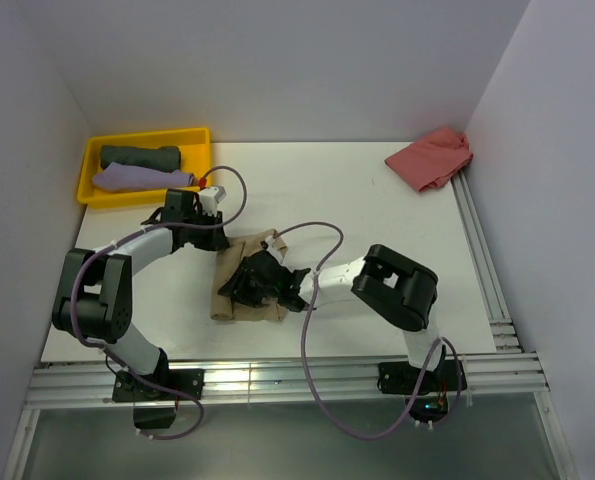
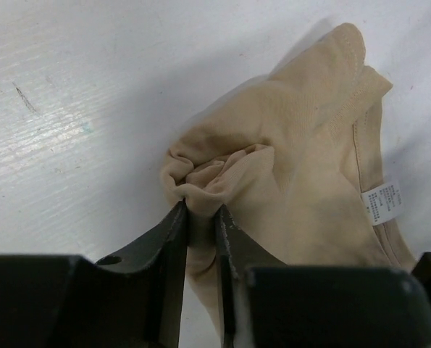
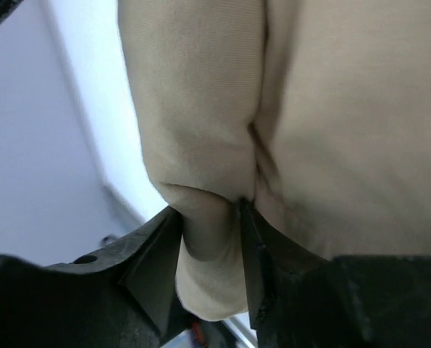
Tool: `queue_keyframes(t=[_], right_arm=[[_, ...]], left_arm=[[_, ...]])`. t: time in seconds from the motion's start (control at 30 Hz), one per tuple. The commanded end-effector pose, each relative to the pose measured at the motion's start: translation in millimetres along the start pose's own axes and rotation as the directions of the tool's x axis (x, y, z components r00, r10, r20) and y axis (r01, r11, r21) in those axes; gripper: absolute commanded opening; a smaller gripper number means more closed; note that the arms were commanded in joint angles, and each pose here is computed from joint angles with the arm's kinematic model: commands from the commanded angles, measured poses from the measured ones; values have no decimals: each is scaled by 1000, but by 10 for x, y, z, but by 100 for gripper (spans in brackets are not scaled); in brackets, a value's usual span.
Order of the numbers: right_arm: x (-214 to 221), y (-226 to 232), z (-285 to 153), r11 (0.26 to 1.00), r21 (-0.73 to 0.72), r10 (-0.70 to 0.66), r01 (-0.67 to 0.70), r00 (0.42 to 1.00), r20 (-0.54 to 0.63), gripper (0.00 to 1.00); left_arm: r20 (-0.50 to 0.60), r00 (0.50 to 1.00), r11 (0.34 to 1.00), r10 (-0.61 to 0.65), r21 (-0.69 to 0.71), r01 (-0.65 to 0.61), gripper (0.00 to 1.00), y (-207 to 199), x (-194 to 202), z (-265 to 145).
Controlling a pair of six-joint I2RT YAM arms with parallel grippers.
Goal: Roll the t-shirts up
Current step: Roll the tshirt
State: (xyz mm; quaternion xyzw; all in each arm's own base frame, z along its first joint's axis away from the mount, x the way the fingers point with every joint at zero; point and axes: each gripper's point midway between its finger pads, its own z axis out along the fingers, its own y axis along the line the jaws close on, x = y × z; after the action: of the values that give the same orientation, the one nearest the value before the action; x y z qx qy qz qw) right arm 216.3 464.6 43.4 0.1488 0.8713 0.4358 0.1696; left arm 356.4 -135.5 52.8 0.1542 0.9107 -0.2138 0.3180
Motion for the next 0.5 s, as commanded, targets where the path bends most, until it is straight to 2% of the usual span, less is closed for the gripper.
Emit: queue_keyframes(t=[0.0, 0.17, 0.3, 0.33, 0.47], right_arm=[[-258, -558, -226, 933, 345, -149, 100, 982, 117, 47], [-317, -279, -393, 899, 409, -252, 158, 950, 186, 51], [-352, -103, -560, 850, 485, -350, 205, 909, 228, 51], [-397, 49, -580, 854, 477, -363, 208, 894, 261, 51], [-362, 231, -619, 833, 490, -424, 257, 865, 267, 49]], left_arm=[[-9, 1000, 1000, 22, -16, -22, 22, -26, -44, -5], [-8, 1000, 999, 25, -24, -25, 21, -24, -50, -7], [-11, 1000, 999, 24, -25, -24, 18, -21, -43, -8], [-9, 1000, 999, 26, -26, -26, 18, -25, -53, -7], [-9, 1000, 999, 26, -27, -26, 17, -23, -56, -8]])
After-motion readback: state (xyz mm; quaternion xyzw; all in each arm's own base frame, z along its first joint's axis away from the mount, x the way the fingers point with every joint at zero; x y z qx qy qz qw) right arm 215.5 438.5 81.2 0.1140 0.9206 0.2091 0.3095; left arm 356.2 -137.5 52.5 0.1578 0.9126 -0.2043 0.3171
